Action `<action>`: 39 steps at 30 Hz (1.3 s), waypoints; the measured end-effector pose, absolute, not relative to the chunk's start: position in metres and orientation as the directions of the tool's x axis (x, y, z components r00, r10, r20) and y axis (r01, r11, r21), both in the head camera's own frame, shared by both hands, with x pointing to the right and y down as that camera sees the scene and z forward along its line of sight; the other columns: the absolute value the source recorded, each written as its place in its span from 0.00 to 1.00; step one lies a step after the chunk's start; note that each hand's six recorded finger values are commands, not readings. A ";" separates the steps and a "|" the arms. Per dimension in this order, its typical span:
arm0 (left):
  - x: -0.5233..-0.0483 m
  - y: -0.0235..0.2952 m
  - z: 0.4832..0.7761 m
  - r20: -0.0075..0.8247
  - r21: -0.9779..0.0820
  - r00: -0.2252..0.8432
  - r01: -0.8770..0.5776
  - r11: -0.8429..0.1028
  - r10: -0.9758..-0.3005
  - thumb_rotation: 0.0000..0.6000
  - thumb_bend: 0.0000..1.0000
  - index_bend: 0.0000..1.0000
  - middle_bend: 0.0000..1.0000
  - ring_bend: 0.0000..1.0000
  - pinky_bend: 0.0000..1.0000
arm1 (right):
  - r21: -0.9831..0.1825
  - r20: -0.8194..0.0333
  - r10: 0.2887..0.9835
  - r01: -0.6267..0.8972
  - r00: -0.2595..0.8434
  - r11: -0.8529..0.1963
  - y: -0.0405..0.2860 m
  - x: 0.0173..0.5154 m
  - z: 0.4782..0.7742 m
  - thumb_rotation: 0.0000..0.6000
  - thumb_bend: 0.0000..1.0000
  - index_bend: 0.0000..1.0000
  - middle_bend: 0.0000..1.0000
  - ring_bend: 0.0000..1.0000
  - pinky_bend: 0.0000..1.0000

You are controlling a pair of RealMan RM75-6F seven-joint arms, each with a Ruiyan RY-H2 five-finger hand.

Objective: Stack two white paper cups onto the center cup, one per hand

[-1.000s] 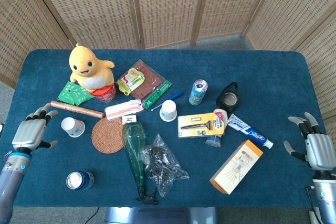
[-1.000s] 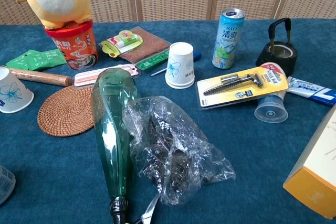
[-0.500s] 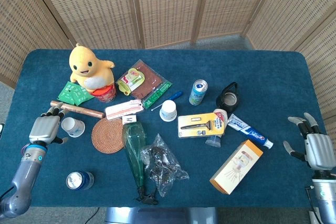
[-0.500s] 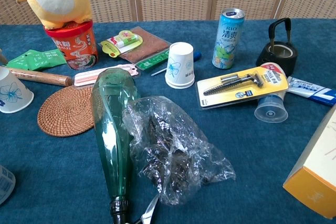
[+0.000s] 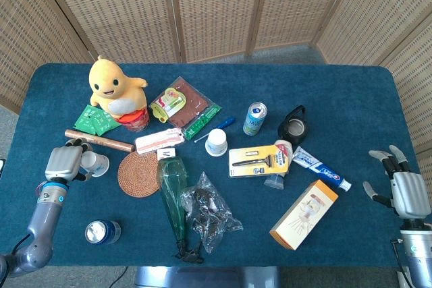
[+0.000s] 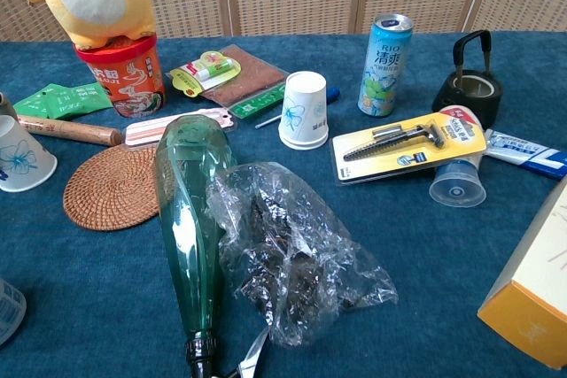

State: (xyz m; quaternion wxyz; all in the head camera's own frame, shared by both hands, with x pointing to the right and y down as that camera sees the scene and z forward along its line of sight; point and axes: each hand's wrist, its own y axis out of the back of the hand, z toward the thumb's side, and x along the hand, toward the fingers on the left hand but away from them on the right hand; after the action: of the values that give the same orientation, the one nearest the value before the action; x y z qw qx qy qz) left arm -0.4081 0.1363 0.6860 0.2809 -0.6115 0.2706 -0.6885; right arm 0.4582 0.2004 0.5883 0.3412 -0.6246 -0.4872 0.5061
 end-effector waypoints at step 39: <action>-0.260 0.077 0.603 0.582 -0.767 0.268 -0.134 -0.628 -0.768 1.00 0.25 0.38 0.24 0.23 0.51 | -0.907 -0.329 0.944 0.270 0.028 -0.324 0.205 0.451 0.596 1.00 0.32 0.24 0.28 0.09 0.45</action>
State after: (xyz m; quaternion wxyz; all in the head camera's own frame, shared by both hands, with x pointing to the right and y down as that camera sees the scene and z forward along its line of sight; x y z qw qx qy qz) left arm -0.2596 0.0768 0.6034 0.3036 -0.7360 0.3064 -0.5218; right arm 0.4505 0.2050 0.5959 0.3316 -0.6357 -0.4774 0.5079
